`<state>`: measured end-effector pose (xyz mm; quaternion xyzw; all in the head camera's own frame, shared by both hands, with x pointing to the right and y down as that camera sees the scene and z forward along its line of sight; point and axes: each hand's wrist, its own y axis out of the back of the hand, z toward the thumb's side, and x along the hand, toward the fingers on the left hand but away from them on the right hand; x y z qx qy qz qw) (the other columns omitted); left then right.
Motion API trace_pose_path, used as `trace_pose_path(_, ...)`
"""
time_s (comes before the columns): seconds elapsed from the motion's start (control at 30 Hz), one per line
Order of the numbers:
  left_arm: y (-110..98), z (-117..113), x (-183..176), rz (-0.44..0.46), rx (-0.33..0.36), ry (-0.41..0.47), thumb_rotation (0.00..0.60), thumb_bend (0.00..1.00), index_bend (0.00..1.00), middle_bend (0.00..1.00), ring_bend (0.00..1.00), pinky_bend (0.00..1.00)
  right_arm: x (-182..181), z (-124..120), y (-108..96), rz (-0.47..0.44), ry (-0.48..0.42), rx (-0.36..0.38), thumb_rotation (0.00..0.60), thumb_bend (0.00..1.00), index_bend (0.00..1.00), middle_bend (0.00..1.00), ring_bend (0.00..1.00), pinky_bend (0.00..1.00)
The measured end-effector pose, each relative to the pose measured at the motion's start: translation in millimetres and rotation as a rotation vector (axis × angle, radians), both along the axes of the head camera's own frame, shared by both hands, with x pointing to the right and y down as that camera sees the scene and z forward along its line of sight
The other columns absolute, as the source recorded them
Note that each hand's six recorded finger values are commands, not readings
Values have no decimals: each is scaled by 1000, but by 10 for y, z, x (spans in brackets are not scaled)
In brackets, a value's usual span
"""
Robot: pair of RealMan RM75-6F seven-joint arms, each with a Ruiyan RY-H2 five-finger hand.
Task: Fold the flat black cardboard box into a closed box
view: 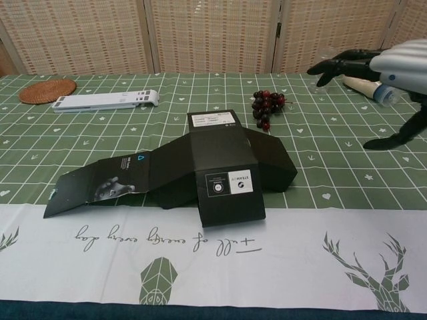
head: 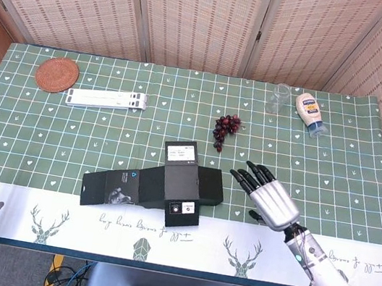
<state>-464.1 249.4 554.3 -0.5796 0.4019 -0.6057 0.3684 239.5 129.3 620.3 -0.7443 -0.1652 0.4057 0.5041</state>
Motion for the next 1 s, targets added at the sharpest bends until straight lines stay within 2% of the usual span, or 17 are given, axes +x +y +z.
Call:
trace_pose_path(0.27, 33, -46, -14, -10, 6, 7, 600, 141, 0, 0, 0, 83, -567, 344, -62, -131, -8, 5, 600, 195, 0, 144, 59, 123)
trace_pose_path(0.4, 60, -60, -32, -18, 3, 10, 600, 141, 0, 0, 0, 82, -753, 494, -26, -177, -2, -11, 600, 195, 0, 91, 56, 123)
trace_pose_path(0.7, 100, -74, -65, -30, -5, 12, 600, 140, 0, 0, 0, 82, -986, 690, 72, -227, -11, -22, 600, 195, 0, 44, 10, 116)
trace_pose_path(1.0, 122, -64, -86, -41, -13, 16, 600, 141, 0, 0, 0, 82, -1154, 817, 152, -285, -23, -6, 600, 196, 0, 1, 0, 0)
